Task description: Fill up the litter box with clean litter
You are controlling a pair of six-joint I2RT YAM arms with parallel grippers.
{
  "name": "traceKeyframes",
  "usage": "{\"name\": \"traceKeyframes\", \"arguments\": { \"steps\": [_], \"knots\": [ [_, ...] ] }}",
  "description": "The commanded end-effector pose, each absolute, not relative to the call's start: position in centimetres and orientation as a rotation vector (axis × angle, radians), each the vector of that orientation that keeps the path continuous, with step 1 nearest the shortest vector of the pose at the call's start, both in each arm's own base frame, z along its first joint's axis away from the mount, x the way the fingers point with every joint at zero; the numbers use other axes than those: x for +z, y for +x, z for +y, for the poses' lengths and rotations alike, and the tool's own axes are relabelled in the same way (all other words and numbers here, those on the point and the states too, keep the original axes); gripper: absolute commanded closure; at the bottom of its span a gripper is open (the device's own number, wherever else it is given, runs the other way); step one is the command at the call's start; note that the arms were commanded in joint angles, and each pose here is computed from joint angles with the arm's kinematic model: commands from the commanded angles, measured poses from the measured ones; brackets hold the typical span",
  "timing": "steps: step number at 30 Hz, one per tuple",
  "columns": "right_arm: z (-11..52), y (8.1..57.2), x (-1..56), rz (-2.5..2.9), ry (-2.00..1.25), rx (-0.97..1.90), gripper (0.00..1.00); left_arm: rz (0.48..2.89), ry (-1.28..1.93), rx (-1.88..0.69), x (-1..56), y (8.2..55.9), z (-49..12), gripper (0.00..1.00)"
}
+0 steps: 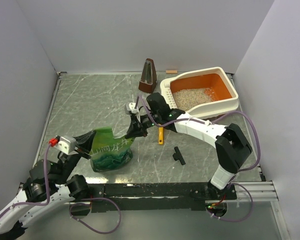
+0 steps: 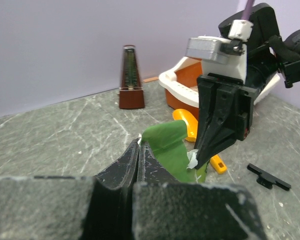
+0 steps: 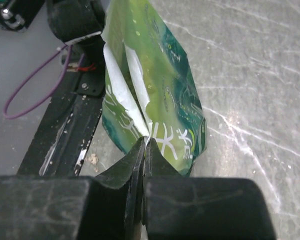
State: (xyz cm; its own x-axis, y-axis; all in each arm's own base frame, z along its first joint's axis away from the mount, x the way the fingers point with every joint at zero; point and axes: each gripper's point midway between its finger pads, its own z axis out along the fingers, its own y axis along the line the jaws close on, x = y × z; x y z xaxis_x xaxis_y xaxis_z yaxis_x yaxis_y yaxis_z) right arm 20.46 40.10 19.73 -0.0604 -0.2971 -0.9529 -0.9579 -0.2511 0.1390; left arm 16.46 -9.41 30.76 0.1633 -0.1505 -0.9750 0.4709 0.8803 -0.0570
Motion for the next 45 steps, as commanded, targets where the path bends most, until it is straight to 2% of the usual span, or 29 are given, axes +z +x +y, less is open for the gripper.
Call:
{"name": "traceKeyframes", "arguments": {
  "steps": [1,10,17,18,20,21,25,26,32,38,42,45],
  "knots": [
    [39.0,21.4,22.0,1.291,-1.492,1.271,1.0,1.268,0.298,-0.502,33.7,16.3,-10.6,0.99],
    [31.3,21.8,24.6,1.358,-1.302,1.195,1.0,1.261,0.543,-0.652,33.3,16.8,-19.1,0.99],
    [26.7,21.9,23.3,1.576,-1.193,1.049,1.0,1.217,0.688,-0.746,33.9,19.1,-24.2,0.99],
    [26.3,21.7,22.9,1.604,-1.179,1.043,1.0,1.227,0.707,-0.763,33.1,19.7,-24.6,0.96],
    [25.2,21.0,22.8,1.609,-1.133,1.027,1.0,1.195,0.703,-0.823,32.5,20.1,-24.6,0.66],
    [24.8,20.6,22.7,1.609,-1.109,1.029,1.0,1.199,0.691,-0.857,31.7,20.3,-24.4,0.56],
    [24.1,19.8,22.3,1.62,-1.068,1.029,1.0,1.232,0.622,-0.947,30.0,20.7,-23.3,0.41],
    [24.0,19.8,22.1,1.634,-1.06,1.031,1.0,1.245,0.623,-0.981,29.5,20.3,-23.4,0.4],
    [24.2,19.6,22.2,1.626,-1.062,1.057,1.0,1.236,0.572,-1.183,27.5,17.2,-23.5,0.41],
    [24.6,19.4,22.0,1.626,-1.072,1.094,1.0,1.228,0.566,-1.227,27.3,16.6,-23.5,0.4],
    [24.6,19.4,21.7,1.63,-1.054,1.105,1.0,1.28,0.62,-1.291,26.0,16.8,-24.9,0.45],
    [24.6,19.3,21.8,1.625,-1.049,1.105,1.0,1.294,0.639,-1.338,25.2,16.8,-25.6,0.56]
  ]
}}
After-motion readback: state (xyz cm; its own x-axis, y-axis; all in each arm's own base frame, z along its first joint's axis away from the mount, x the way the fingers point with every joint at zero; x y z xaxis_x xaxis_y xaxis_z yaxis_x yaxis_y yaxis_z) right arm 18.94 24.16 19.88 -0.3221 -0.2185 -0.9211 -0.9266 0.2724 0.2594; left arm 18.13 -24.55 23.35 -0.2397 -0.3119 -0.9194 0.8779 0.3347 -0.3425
